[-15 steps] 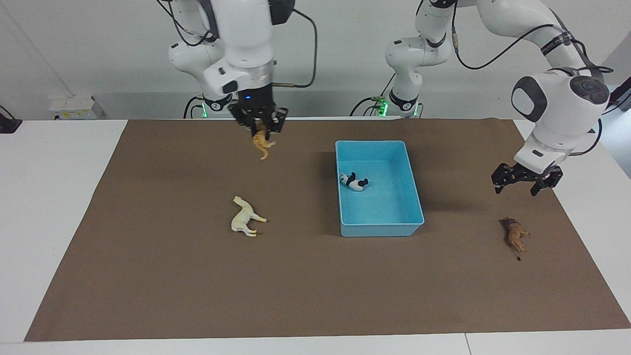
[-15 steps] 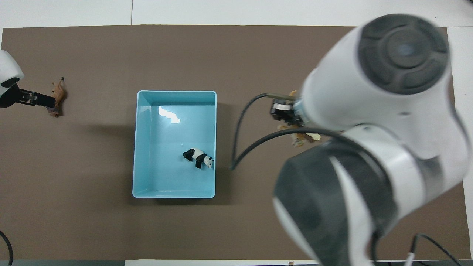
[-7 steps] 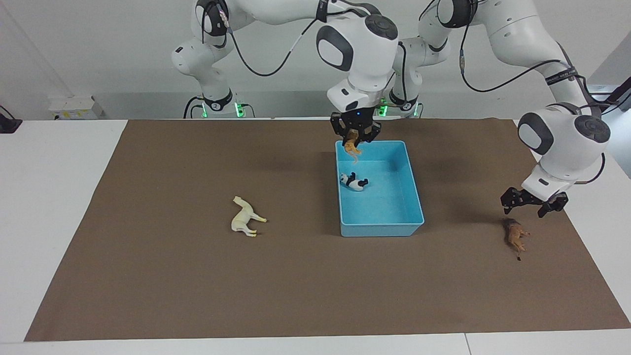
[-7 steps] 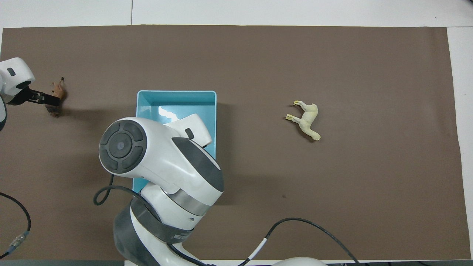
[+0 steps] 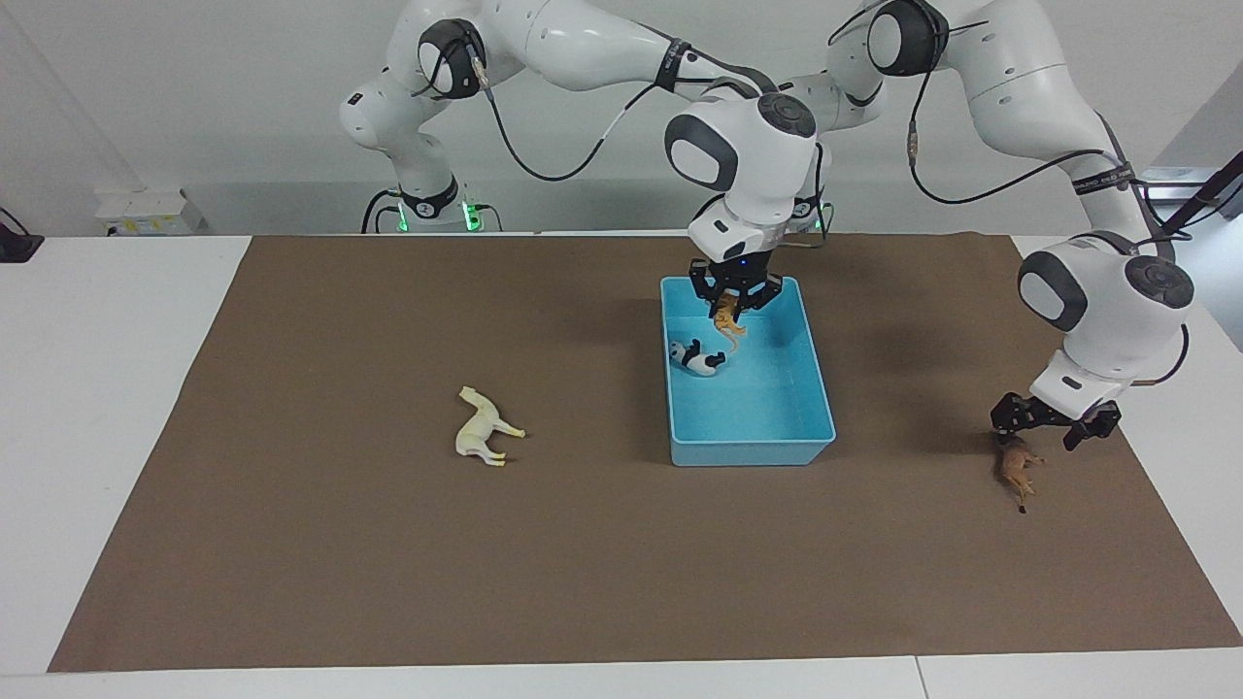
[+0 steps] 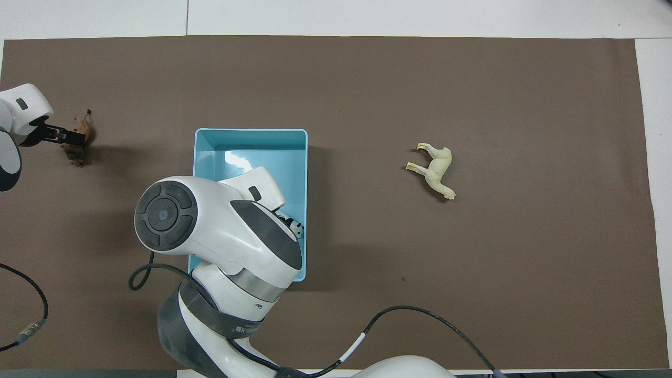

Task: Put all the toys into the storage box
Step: 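Place the tan deer into the box with the right gripper, then drop the brown horse into the box with the left gripper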

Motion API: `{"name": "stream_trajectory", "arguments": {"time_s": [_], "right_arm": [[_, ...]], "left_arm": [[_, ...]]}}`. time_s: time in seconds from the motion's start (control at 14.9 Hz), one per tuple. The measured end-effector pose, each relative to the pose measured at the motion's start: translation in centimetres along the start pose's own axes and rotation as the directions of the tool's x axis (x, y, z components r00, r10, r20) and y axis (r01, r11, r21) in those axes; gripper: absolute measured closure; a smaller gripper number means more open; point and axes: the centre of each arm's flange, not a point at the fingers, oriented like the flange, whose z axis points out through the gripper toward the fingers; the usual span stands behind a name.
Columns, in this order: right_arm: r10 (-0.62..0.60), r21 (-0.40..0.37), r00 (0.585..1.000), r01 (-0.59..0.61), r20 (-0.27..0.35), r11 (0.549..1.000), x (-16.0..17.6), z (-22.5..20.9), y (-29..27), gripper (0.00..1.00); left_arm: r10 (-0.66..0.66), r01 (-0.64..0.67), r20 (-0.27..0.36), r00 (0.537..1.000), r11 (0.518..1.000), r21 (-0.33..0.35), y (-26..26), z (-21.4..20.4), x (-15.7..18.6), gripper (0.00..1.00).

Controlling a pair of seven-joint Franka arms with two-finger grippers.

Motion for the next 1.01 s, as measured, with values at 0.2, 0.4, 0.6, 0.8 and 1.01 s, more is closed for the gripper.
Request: {"name": "stream_trajectory", "arguments": {"time_s": [0.2,0.4,0.6,0.8,1.01], "right_arm": [[0.033,-0.046,0.999,-0.033,0.005,0.998,1.6,0.0,1.3,0.01],[0.125,-0.078,0.992,-0.125,-0.005,0.989,7.8,-2.3,6.2,0.0],[0.215,-0.122,0.977,-0.211,0.018,0.97,16.1,-2.2,13.9,0.0],[0.243,-0.19,0.969,-0.23,0.049,0.954,21.6,2.5,21.3,0.0],[0.24,-0.173,0.97,-0.231,0.032,0.957,23.2,8.5,26.8,0.0]], "left_arm": [[-0.001,0.001,-0.012,1.0,1.0,0.007,-0.1,1.5,0.0,0.0],[-0.001,0.001,-0.01,1.0,1.0,0.006,0.0,2.7,-0.2,0.0],[-0.001,0.001,0.0,1.0,1.0,-0.001,0.3,3.5,-0.7,0.22],[-0.011,0.011,0.002,1.0,1.0,-0.011,1.0,3.5,-0.7,0.48],[-0.075,0.077,0.049,0.996,0.997,-0.033,1.2,1.2,0.2,0.64]]}}
